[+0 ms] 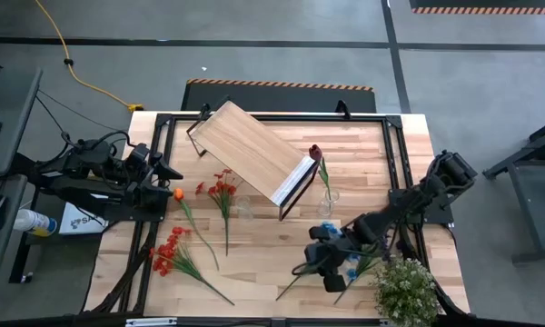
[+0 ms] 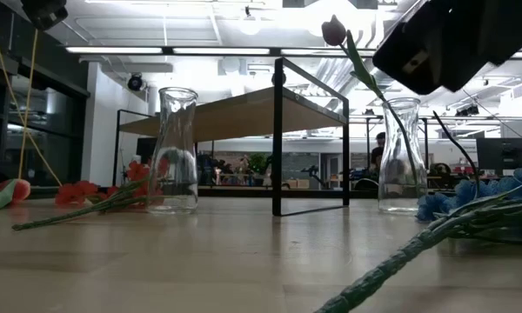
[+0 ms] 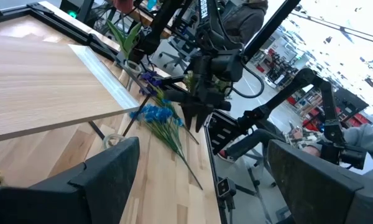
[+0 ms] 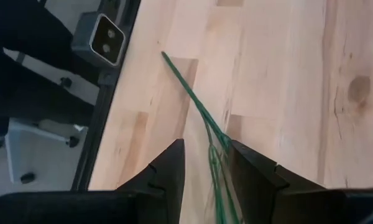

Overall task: Pick and place flowers into a vace then onto a shelf
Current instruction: Put the blue flowers into the right transparent flower vase

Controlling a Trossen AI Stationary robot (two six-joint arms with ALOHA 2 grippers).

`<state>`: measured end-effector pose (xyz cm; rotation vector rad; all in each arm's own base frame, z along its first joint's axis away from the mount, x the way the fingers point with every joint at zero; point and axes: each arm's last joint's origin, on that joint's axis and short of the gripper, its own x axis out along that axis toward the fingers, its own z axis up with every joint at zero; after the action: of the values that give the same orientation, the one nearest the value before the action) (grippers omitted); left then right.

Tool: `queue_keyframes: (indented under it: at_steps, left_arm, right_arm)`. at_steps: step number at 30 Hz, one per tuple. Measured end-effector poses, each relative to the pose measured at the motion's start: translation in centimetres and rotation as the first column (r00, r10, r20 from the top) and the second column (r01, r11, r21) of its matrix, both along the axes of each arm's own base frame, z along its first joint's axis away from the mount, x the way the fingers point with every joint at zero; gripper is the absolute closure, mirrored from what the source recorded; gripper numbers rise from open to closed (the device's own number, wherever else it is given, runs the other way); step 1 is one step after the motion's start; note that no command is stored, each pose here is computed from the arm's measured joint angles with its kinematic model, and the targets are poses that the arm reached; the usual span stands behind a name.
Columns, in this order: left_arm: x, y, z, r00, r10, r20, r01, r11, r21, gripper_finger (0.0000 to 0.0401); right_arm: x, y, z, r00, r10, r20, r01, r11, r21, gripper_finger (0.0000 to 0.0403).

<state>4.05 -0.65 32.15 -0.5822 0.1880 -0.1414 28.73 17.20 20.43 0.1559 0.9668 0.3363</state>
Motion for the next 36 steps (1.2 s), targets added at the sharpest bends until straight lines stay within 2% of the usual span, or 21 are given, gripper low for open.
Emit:
queue_keyframes:
  at_steps: [8, 16, 27, 31, 36]
  left_arm:
    - [0.0, 0.0, 0.0, 1.0, 0.0, 0.0, 0.0, 1.0, 0.0, 0.0016]
    - [-0.01, 0.0, 0.0, 1.0, 0.001, 0.0, -0.001, 1.0, 0.0, 0.0016]
    - [0.0, 0.0, 0.0, 1.0, 0.0, 0.0, 0.0, 1.0, 0.0, 0.0016]
    - [0.0, 0.0, 0.0, 1.0, 0.001, 0.0, -0.001, 1.0, 0.0, 0.0016]
    - [-0.01, 0.0, 0.0, 1.0, 0.001, 0.0, -0.001, 1.0, 0.0, 0.0016]
  right_arm:
    - [0.42, -0.74, -0.01, 1.0, -0.016, 0.002, 0.016, 1.0, -0.006, 0.0288]
    - [0.44, -0.78, -0.01, 0.996, -0.08, -0.028, 0.081, 0.996, 0.036, 0.0288]
    - [0.44, -0.78, -0.01, 0.996, -0.081, -0.028, 0.082, 0.996, 0.037, 0.0285]
    - [0.43, -0.77, -0.01, 0.996, -0.081, -0.031, 0.083, 0.996, 0.041, 0.0263]
    - [0.43, -0.77, -0.01, 0.996, -0.081, -0.031, 0.083, 0.996, 0.04, 0.0215]
